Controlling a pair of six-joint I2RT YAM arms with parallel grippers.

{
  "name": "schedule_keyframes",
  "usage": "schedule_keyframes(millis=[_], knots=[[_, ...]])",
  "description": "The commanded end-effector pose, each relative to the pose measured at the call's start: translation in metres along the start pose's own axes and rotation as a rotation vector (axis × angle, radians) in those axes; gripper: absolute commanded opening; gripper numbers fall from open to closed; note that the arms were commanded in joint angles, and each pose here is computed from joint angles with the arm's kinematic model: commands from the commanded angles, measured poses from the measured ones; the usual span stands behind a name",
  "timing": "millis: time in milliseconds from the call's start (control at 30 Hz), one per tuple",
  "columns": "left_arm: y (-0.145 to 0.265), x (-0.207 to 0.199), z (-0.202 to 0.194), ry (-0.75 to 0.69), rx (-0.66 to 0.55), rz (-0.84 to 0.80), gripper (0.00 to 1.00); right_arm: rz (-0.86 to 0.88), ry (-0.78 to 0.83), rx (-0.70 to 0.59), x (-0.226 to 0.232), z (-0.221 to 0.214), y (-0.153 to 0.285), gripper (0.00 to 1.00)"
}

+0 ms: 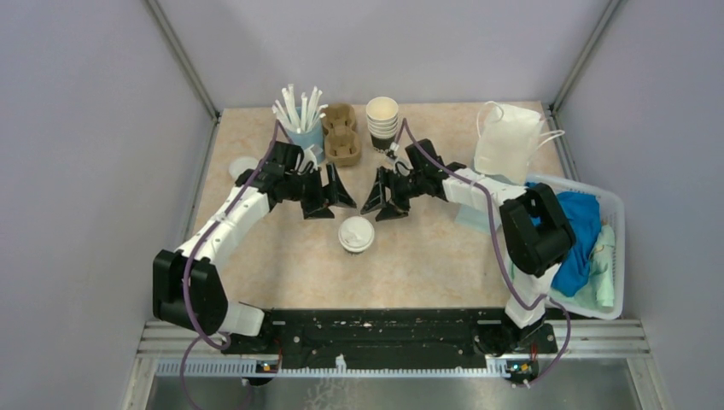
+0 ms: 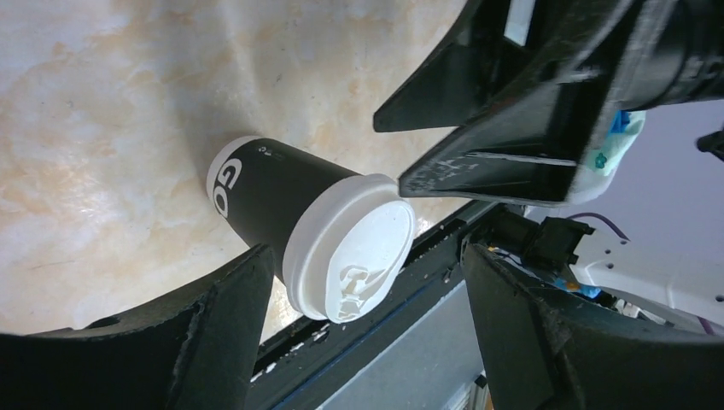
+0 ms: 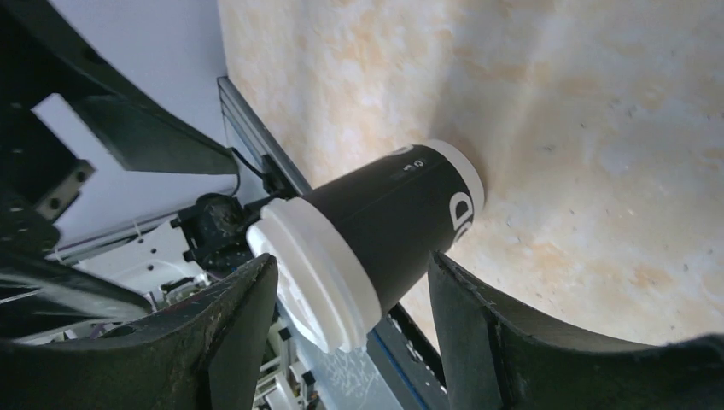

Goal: Pack the takeout coffee

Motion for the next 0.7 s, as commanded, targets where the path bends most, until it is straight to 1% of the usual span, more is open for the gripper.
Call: schedule_keyframes(millis=[0,100,167,333,400,533,633,667], knots=[[0.016,-0.019,0.006,-0.066,-0.059,-0.102,0.88,0.018,0.047,-0.013,0.012,-0.013,0.012,0.66],[0.02,-0.014,0.001,-0.075,-0.056,-0.054,0.88,0.004,0.052,0.002,0.011,-0.021,0.015,0.7],[0.02,-0.006,-0.005,-0.053,-0.035,-0.023,0.88,0.008,0.061,0.011,0.014,-0.026,0.016,0.72],[0.022,0.006,-0.021,-0.001,-0.012,-0.026,0.88,0.027,0.072,0.005,0.022,-0.026,0.014,0.75],[0.019,0.008,-0.026,0.026,0.0,-0.043,0.86,0.043,0.067,-0.007,0.025,-0.024,0.014,0.75],[0.014,0.011,-0.032,0.07,0.014,-0.073,0.76,0.063,0.062,-0.005,0.028,-0.023,0.012,0.72],[0.014,0.015,-0.036,0.077,0.025,-0.055,0.68,0.068,0.068,0.026,0.028,-0.026,0.006,0.62],[0.014,0.015,-0.037,0.078,0.027,-0.051,0.67,0.068,0.068,0.036,0.027,-0.028,0.005,0.61]])
Point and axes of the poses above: each gripper's point midway between its finger pads, its own y axis back along the fingers, its own x axis along the line the jaws close on, z = x × y, the point moved 9 cm from there along y, back along the fingers, and after that the axes turned 4 degrees about -y, right-handed, at the moved point
